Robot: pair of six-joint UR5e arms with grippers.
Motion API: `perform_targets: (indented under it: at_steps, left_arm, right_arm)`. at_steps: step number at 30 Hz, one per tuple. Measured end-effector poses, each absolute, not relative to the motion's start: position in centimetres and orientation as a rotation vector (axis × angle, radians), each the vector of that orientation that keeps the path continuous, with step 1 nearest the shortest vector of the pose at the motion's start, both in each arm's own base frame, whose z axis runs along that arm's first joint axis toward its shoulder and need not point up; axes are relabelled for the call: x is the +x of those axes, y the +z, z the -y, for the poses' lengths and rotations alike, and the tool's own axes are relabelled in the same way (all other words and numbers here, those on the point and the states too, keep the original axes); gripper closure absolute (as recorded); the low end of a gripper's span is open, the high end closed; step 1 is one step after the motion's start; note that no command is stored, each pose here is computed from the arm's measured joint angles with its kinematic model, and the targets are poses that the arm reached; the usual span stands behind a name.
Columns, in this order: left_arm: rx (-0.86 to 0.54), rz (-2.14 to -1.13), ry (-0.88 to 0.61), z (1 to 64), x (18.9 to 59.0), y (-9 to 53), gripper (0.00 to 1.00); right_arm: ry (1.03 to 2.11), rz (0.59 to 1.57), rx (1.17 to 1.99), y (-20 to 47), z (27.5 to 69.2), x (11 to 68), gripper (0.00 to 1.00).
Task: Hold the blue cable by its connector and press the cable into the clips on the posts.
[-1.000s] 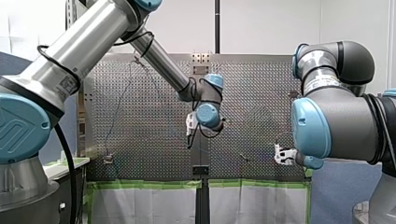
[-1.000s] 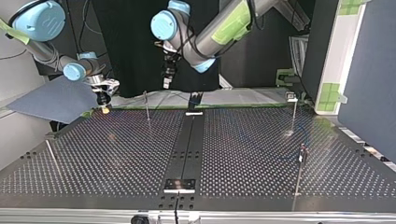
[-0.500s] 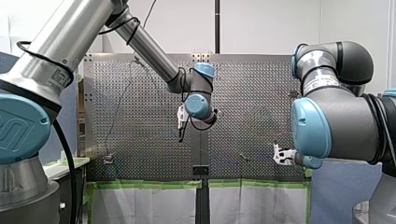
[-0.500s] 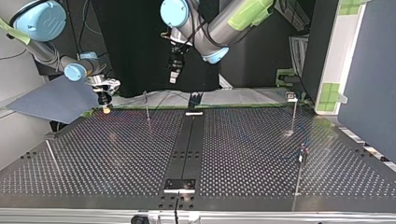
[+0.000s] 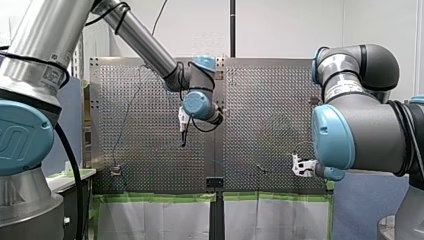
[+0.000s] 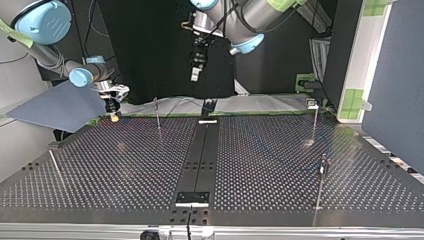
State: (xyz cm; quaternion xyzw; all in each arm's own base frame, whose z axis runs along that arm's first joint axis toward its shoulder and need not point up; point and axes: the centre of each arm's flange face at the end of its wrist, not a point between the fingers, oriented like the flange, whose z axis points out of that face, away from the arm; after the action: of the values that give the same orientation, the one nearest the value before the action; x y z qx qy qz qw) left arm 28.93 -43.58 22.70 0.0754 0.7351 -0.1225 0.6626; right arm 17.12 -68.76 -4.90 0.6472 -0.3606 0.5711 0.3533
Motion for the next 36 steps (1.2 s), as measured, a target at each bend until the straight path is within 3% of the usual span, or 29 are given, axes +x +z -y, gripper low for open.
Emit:
perform_targets:
  at_steps: [12, 21, 36]
  left_arm:
    - [0.107, -1.571, -0.338, 40.8, 26.6, 24.8, 0.00]
    - [0.069, -1.506, -0.389, 38.9, 24.9, 26.0, 0.00]
    - [0.094, -1.558, -0.451, 36.3, 22.3, 20.1, 0.00]
  right_arm:
    - [1.453, 0.938, 1.665, -4.4, 68.9, 17.0, 1.00]
    - [1.411, 0.937, 1.661, -0.3, 69.5, 16.8, 1.00]
    - [1.334, 1.009, 1.612, 5.0, 66.8, 16.9, 1.00]
